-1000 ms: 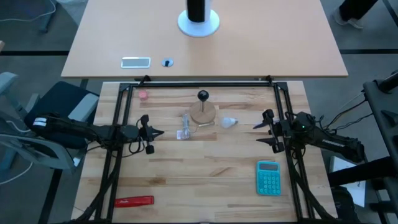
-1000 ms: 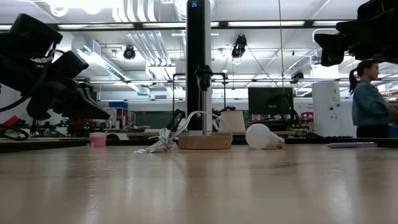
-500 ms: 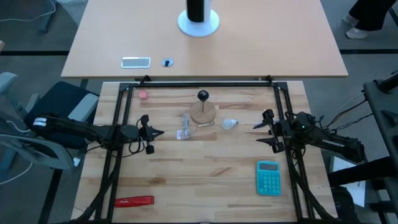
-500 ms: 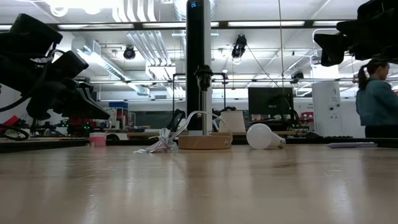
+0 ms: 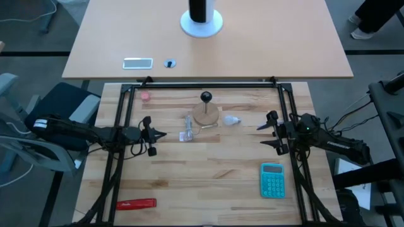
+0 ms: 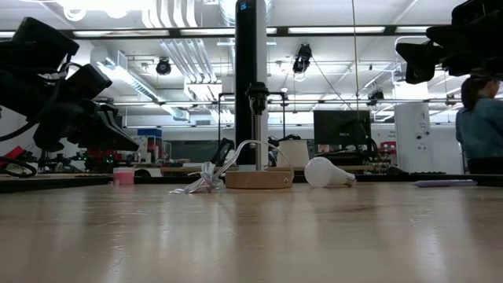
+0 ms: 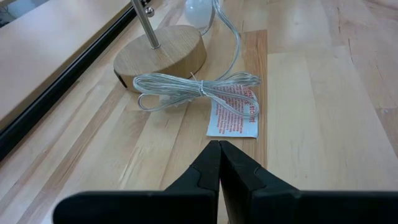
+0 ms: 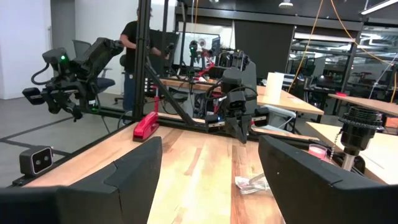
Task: Screw lightbulb
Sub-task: Return to Home Position
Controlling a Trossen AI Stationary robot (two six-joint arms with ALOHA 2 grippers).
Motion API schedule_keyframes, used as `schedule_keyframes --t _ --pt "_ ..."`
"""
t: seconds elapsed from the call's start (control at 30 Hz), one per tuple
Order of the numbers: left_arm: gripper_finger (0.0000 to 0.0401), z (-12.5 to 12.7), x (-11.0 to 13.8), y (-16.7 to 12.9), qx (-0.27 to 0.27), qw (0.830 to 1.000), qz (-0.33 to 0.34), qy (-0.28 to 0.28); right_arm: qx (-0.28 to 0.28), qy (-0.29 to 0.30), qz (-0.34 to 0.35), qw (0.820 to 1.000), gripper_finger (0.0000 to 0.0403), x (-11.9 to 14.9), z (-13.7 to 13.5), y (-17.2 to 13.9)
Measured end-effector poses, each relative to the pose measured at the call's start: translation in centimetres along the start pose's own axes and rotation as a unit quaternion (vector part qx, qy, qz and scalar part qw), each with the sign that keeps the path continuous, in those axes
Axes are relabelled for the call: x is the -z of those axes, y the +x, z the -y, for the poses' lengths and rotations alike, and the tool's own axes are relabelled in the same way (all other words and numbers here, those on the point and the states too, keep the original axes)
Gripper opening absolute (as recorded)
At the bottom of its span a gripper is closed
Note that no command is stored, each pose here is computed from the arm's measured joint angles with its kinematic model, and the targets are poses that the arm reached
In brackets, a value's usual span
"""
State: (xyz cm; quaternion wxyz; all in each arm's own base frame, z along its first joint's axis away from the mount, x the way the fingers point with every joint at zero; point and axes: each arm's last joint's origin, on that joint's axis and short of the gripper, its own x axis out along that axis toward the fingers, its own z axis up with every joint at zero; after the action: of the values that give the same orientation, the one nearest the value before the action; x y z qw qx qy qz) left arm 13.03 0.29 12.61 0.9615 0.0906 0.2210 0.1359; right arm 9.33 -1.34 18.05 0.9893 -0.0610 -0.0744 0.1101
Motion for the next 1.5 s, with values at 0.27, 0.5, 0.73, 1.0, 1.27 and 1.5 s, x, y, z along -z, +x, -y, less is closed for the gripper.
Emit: schedule_keyframes --t 0.27,0.5,0.73,1.0,1.27,1.5 --pt "0.0 0.0 0.01 0.0 0.0 1.0 0.0 0.0 0.0 0.0 0.0 1.0 0.0251 0.0 0.0 0.0" --pt "0.0 0.0 0.0 0.0 0.0 1.0 0.0 0.0 0.0 0.0 0.0 1.0 0.0242 0.0 0.0 0.0" --pt "0.0 0.0 0.01 0.0 0.0 1.0 0.0 0.0 0.0 0.0 0.0 1.0 0.0241 0.0 0.0 0.0" --pt "0.0 0.0 0.0 0.0 0.0 1.0 0.0 0.0 0.0 0.0 0.0 1.0 0.0256 0.0 0.0 0.0" --pt "0.0 0.0 0.0 0.0 0.0 1.0 0.0 0.0 0.0 0.0 0.0 1.0 0.0266 0.0 0.0 0.0" --pt "0.0 0.0 0.0 0.0 0.0 1.0 0.0 0.0 0.0 0.0 0.0 1.0 0.0259 0.0 0.0 0.0"
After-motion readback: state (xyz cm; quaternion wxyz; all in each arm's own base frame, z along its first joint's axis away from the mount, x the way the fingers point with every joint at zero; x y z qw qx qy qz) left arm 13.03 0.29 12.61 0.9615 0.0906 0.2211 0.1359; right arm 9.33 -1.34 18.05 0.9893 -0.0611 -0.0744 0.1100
